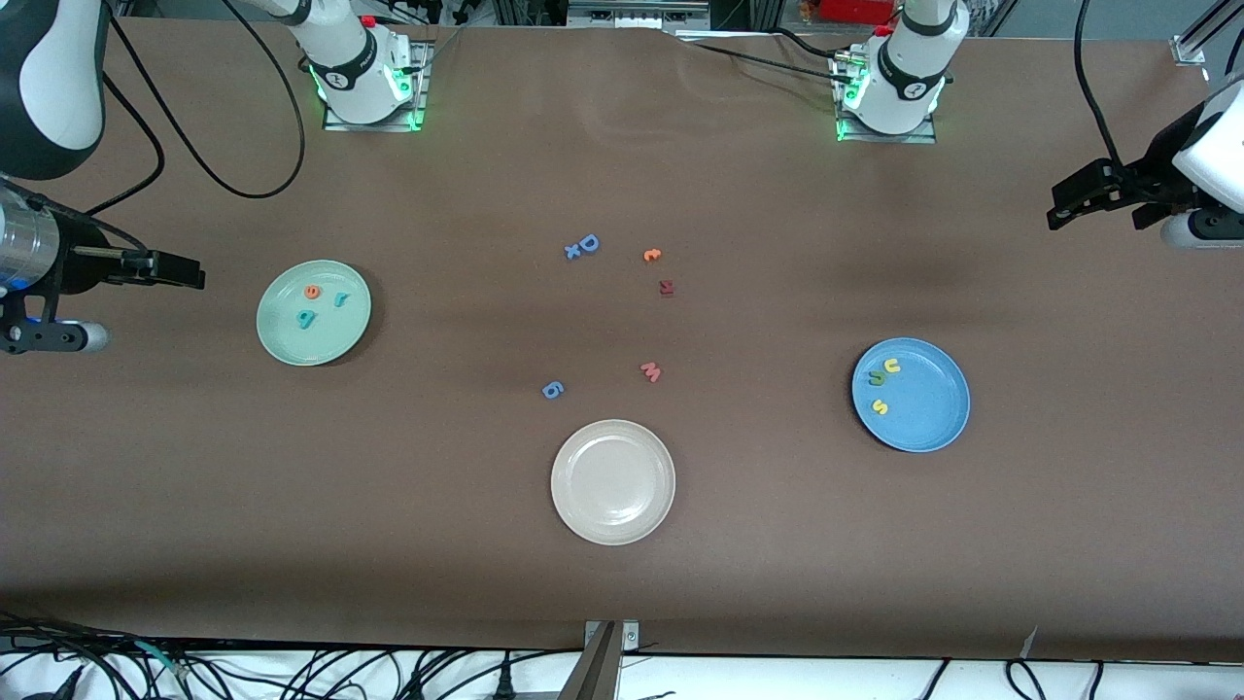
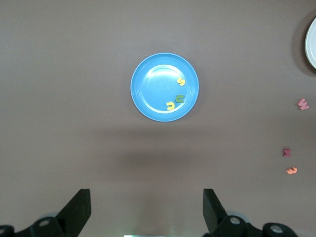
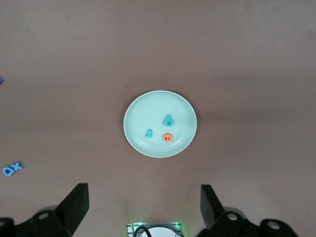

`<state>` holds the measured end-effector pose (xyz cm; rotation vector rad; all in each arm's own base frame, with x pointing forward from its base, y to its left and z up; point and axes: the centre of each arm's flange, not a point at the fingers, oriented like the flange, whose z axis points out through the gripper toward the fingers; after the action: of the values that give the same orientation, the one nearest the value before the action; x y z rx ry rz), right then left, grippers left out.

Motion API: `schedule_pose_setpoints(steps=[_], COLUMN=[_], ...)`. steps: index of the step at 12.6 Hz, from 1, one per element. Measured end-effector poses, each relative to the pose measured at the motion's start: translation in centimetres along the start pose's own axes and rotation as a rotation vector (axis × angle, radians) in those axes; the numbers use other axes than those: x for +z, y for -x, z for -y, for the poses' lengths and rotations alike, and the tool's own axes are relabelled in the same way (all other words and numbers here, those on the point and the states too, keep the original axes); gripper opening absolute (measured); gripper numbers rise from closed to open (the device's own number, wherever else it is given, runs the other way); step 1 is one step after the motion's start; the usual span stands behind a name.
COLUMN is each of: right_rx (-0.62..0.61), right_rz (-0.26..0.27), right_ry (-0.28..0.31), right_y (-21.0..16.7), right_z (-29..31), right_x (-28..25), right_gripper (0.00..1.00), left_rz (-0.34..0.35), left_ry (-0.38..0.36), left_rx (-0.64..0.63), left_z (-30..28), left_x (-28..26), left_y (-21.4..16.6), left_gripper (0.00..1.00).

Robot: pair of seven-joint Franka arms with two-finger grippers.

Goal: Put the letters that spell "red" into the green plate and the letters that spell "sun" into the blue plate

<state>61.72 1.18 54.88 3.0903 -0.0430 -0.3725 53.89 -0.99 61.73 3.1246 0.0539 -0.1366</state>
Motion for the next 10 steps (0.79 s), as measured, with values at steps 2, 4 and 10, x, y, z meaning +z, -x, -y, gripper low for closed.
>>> schedule_pose_setpoints(steps=[2, 4, 10], right_rx=[-0.004, -0.006, -0.016], right_rz=[0.003, 0.018, -0.022], right_ry=[-0.005, -0.031, -0.051], right_y=[-0.1, -0.6, -0.3], right_z=[0.1, -0.9, -3.7], right_x=[0.2, 0.9, 0.3], right_gripper=[1.0, 1.0, 1.0], left_rz=[-0.008, -0.015, -0.016], left_ry=[0.0, 0.001, 0.001], left_rx=[0.001, 0.001, 0.001], left_z=[0.0, 0.0, -0.1], left_x=[-0.1, -0.2, -0.3], left_y=[-0.1, -0.1, -0.1], left_gripper=[1.0, 1.0, 1.0])
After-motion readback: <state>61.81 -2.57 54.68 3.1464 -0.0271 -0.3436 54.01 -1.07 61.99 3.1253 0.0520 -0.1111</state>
